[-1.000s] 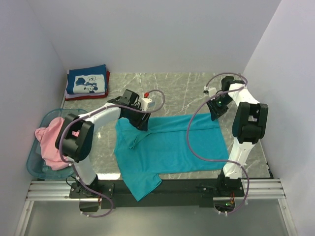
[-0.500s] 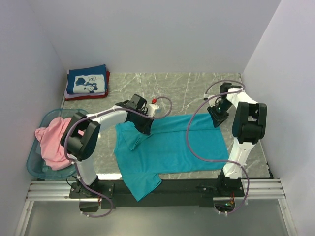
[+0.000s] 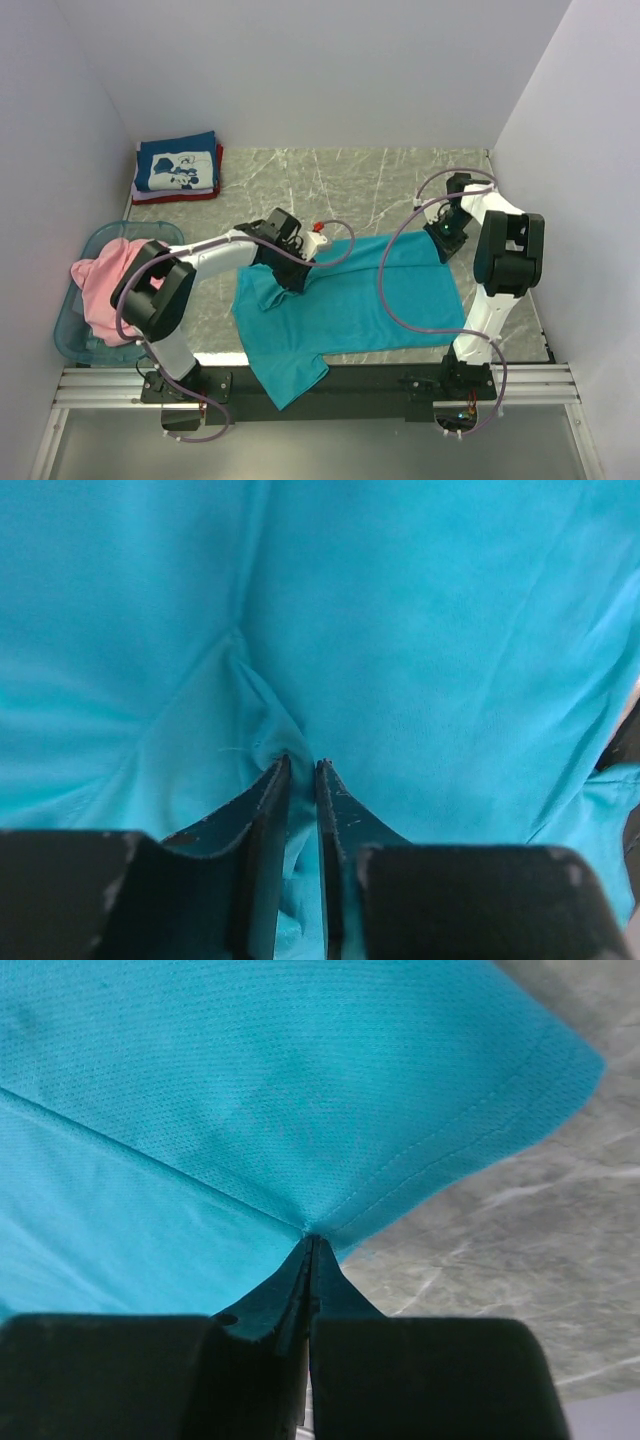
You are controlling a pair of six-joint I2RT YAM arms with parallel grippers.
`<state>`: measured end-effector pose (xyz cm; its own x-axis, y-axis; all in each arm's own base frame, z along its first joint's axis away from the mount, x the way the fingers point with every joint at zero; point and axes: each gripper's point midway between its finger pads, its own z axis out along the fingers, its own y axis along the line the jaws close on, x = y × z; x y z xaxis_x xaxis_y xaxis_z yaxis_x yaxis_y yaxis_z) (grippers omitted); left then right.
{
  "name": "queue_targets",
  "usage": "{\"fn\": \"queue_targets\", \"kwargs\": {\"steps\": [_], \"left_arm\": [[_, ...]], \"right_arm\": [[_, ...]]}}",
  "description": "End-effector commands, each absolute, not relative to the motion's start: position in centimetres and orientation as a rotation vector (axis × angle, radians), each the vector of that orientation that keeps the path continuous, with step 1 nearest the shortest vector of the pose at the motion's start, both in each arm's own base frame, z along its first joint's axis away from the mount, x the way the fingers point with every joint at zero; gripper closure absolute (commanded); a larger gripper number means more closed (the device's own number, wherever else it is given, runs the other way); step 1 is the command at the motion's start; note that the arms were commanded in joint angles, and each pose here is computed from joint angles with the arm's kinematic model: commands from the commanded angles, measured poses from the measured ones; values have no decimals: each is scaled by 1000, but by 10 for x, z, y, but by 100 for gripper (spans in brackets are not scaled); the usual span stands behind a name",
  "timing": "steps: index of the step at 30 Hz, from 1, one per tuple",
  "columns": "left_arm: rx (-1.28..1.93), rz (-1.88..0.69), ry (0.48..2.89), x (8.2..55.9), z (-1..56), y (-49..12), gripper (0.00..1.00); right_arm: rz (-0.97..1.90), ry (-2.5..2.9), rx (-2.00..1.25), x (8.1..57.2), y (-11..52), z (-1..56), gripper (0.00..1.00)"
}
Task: Fold and stack the t-shirts
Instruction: Fold the tshirt
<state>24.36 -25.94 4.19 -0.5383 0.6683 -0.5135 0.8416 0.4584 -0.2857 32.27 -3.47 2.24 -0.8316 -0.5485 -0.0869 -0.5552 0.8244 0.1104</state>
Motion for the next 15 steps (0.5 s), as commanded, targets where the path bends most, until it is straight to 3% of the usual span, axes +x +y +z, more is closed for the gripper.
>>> {"fn": "queue_targets", "kwargs": {"steps": [1,6,10,15], "left_arm": [[1385,-665,2264,242,51,-262,77],[1411,-654,2287,233,51,-261,66],[1288,-746,2218,243,89,-255,57],[891,-720,2288,308,124,-199,50]], "right_arm": [[90,2859,-876,341,-43,45,100],[62,2863,-881,344,-47,48,100],[93,2821,-874,347,-42,62,99],[151,2785,-805,363,-27,82,80]]}}
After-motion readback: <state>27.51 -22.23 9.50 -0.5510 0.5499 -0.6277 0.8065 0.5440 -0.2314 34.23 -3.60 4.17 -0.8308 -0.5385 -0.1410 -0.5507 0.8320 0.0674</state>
